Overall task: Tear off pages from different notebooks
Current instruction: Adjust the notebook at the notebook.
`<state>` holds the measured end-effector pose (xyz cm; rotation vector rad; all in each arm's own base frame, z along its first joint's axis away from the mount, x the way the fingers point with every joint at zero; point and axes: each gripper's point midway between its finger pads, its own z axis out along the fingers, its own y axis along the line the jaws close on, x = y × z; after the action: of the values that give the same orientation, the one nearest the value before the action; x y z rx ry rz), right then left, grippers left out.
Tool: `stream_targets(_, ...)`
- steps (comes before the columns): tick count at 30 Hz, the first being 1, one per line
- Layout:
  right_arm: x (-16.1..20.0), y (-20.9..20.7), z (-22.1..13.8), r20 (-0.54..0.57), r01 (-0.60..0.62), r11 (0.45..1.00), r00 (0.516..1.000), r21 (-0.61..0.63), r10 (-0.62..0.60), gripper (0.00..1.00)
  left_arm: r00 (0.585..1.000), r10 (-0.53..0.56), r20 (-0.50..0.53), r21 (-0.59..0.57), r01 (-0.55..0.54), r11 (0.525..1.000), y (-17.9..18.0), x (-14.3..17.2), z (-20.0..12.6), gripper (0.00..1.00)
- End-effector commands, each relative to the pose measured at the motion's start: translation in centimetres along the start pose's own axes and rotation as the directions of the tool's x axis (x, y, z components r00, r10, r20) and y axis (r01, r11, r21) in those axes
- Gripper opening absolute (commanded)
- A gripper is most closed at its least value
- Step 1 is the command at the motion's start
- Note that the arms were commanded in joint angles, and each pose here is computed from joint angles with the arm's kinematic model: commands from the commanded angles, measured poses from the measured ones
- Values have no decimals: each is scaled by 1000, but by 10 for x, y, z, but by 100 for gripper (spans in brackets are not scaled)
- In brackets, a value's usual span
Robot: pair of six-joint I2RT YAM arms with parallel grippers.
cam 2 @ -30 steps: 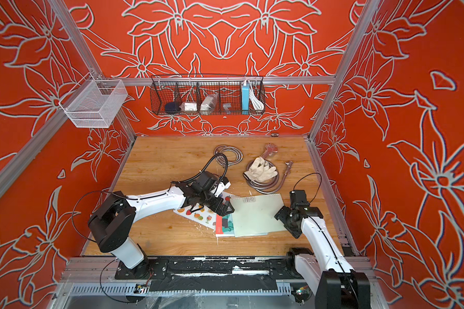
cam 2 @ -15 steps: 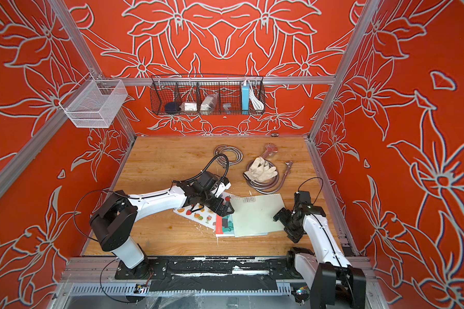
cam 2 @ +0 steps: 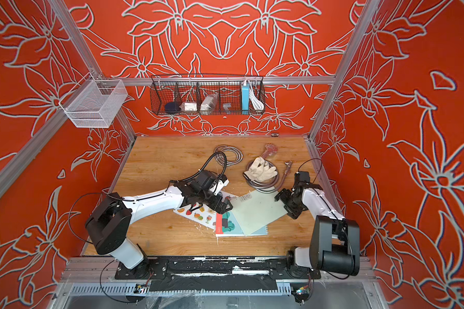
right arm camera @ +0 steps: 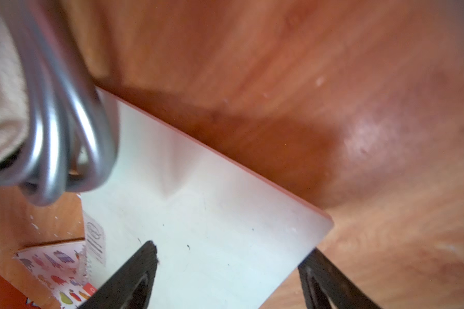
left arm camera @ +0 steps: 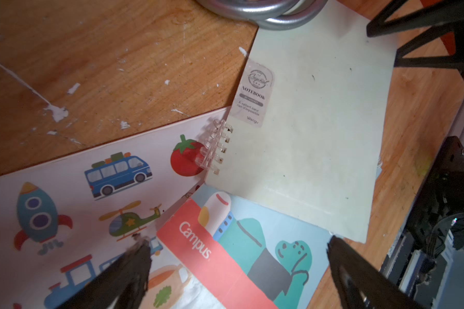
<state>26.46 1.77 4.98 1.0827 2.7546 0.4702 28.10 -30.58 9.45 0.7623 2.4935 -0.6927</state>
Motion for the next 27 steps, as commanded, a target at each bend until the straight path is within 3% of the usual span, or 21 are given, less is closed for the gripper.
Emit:
stream_targets(1,-12,20,0,36,87,996,996,-11,-87,83,1000,6,27,-12,-6,1000,3,-5,-12,98)
stream_targets(8,4,58,10,14,258,966,966,-17,-258,74,999,5,34,-8,-5,1000,5,-7,-15,98)
stream_targets(18,41,47,32,-62,243,966,966,-92,-250,74,996,-65,58,24,64,998,22,-25,-6,98)
stream_targets(27,62,32,42,-115,234,965,962,-117,-247,76,995,-97,-5,75,97,992,32,-45,34,98)
